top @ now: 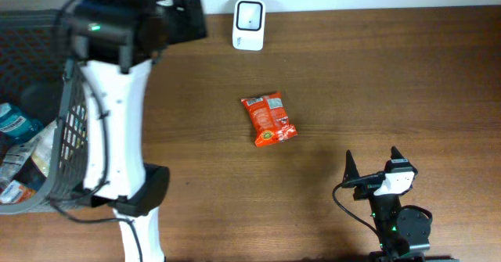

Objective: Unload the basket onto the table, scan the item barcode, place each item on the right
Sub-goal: 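Return the left gripper into the basket and grasp the white package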

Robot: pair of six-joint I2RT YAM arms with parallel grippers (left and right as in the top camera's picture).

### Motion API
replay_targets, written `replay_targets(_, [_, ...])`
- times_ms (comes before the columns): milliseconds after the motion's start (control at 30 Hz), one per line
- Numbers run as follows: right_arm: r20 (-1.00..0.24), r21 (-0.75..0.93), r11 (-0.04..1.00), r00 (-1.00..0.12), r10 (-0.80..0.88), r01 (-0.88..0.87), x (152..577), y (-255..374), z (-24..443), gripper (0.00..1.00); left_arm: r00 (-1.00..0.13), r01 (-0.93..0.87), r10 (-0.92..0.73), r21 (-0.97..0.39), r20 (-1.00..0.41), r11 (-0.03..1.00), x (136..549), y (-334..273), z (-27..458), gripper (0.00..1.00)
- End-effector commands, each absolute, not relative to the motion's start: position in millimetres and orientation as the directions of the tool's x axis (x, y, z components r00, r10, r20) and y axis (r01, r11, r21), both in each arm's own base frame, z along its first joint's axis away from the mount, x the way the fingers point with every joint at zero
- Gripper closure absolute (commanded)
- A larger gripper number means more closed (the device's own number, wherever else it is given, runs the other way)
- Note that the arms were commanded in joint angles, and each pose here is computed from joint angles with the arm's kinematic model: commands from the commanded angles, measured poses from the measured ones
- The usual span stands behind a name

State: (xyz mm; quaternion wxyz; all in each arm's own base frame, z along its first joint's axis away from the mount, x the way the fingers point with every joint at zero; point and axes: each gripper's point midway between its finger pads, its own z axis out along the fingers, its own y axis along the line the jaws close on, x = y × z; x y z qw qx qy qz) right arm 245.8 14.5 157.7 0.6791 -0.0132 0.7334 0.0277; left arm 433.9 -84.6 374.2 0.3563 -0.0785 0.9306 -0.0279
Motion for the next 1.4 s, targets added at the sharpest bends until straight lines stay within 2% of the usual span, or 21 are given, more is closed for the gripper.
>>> replay_targets(0, [-0.996,0.022,0.998,-0.084,0.018,-0.051,245.7,14.0,154.6,0.01,-0.676,-0.167,-0.185,-0.097,-0.713,0.981,419.7,-46.9,404.1,0.01])
replay_targets(433, [-0.996,0.022,0.998,-0.084,0.018,-0.051,245.7,14.0,154.6,0.01,-0.569,-0.434,-0.368,-0.111,-0.735,0.894,394.4,71.6,423.6,0.01])
replay_targets(667, [-0.996,0.022,0.998,-0.084,0.018,-0.051,245.7,14.0,154.6,0.01,-0.634,-0.529,-0.451,-0.073,-0.628,0.845,388.9,106.3,381.7,0.01])
replay_targets(767, [-0.996,0.022,0.998,-0.084,0.018,-0.051,245.7,14.0,154.6,0.01,-0.631,-0.612,-0.530,-0.056,-0.567,0.789,383.9,126.4,357.5,0.01])
replay_targets(933, [-0.996,0.022,0.998,-0.084,0.018,-0.051,245.7,14.0,154.6,0.01,-0.564,-0.760,-0.664,-0.006,-0.491,0.650,367.6,166.9,322.3,0.01])
replay_targets(1100, [-0.996,0.022,0.998,-0.084,0.018,-0.051,245.7,14.0,154.6,0.01,-0.585,-0.768,-0.684,0.027,-0.435,0.639,366.9,173.0,296.3,0.01])
replay_targets(1367, [-0.996,0.022,0.998,-0.084,0.018,-0.051,245.7,14.0,154.6,0.01,-0.561,-0.769,-0.676,0.000,-0.477,0.639,383.5,179.2,294.9,0.01])
